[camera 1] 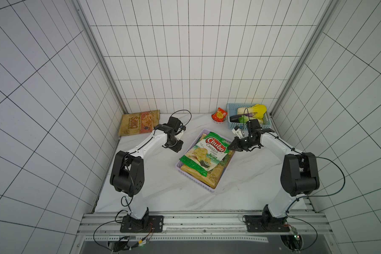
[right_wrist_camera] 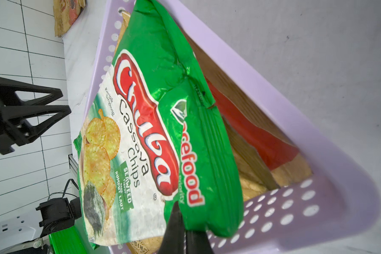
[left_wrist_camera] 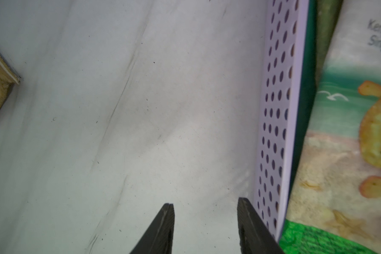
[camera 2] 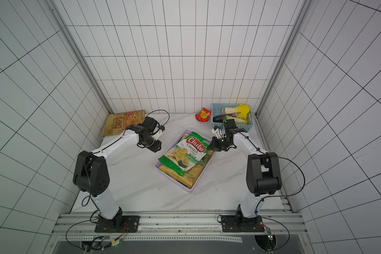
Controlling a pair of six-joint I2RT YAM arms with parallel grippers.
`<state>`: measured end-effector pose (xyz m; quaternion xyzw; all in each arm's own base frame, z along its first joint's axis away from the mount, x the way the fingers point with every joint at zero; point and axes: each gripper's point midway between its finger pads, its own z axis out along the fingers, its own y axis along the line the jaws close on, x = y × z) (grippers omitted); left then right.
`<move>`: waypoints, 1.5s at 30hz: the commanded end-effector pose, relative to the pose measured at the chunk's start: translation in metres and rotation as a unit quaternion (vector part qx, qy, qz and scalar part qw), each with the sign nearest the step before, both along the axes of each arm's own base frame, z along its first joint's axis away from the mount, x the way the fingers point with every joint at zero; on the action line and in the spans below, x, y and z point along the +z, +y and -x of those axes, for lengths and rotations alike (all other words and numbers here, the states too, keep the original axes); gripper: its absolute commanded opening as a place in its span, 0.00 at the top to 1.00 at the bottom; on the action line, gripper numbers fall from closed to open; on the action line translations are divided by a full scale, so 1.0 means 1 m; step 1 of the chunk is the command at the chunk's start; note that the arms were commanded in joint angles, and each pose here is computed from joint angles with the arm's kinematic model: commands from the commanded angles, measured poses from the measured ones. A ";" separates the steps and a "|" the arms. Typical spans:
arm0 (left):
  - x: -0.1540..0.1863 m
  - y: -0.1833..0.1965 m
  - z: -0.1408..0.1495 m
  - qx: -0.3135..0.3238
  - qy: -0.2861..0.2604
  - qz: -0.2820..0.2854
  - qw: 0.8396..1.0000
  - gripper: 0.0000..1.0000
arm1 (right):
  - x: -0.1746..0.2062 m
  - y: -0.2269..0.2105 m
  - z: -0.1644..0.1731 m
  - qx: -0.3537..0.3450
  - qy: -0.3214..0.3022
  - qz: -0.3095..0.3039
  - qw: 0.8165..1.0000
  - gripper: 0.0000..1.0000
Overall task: Put the potato chips into the basket
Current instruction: Place the potato chip in the basket.
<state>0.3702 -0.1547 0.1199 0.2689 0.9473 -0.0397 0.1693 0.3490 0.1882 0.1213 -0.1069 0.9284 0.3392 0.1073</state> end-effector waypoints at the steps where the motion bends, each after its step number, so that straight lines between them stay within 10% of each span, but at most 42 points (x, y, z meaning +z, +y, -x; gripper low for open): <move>1: 0.011 -0.008 0.014 -0.009 0.000 0.040 0.999 0.54 | 0.002 -0.004 -0.016 0.007 -0.021 0.014 1.000 0.90; 11: 0.024 0.007 0.044 -0.004 0.007 0.090 0.996 0.53 | 0.038 -0.008 0.008 -0.046 -0.066 0.057 0.995 0.47; 27: 0.039 0.042 0.041 0.085 -0.020 0.157 0.984 0.51 | 0.027 0.152 0.098 0.071 -0.040 -0.058 0.995 0.54; 45: 0.040 0.064 0.016 0.122 -0.046 0.121 0.984 0.45 | 0.004 0.119 0.131 0.126 -0.024 0.026 0.991 0.55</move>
